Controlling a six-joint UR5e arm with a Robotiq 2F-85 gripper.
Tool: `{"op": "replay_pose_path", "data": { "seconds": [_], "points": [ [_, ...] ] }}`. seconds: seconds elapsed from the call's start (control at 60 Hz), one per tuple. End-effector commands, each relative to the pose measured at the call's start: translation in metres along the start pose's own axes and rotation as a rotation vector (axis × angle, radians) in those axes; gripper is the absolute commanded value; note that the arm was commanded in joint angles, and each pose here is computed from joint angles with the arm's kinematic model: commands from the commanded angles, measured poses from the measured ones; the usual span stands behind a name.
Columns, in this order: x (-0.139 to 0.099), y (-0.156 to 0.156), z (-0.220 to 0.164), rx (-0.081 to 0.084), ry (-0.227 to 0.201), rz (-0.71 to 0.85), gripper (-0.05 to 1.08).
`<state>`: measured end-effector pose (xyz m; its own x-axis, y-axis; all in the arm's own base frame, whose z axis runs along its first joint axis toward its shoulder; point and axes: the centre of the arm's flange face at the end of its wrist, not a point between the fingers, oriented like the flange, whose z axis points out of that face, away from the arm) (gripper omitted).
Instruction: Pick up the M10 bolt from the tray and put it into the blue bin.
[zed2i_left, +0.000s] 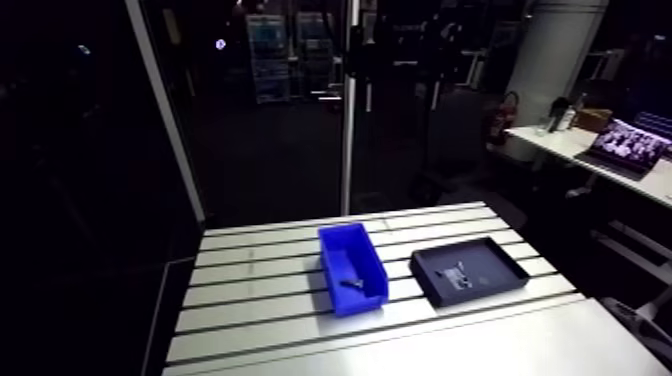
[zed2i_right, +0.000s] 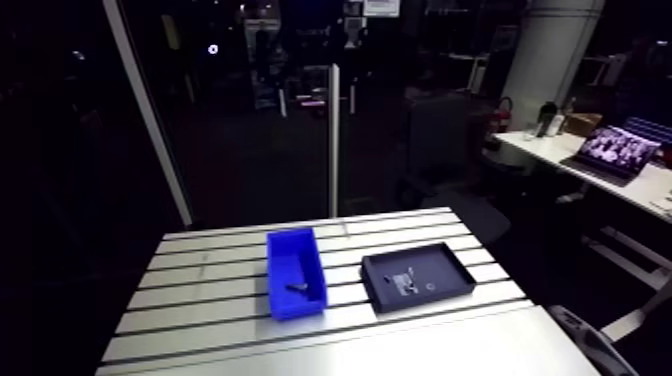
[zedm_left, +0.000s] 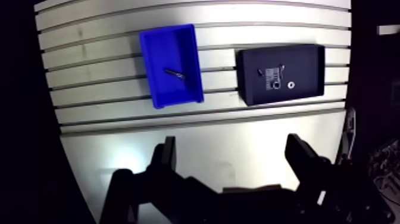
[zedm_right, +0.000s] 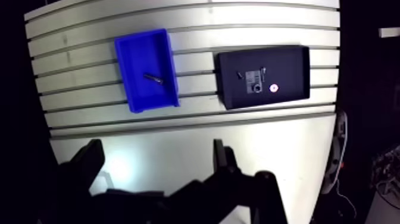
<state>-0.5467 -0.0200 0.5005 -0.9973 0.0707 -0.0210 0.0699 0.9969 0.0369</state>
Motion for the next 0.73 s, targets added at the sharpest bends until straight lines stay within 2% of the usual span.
{"op": "replay_pose_path", "data": {
  "seconds": [0.017, 0.733],
  "points": [
    [0.0001, 0.0060, -0.0022, 0.000, 0.004, 0.010, 0.01],
    [-0.0007, 0.0092, -0.0023, 0.000, 0.005, 0.013, 0.01]
  ]
}}
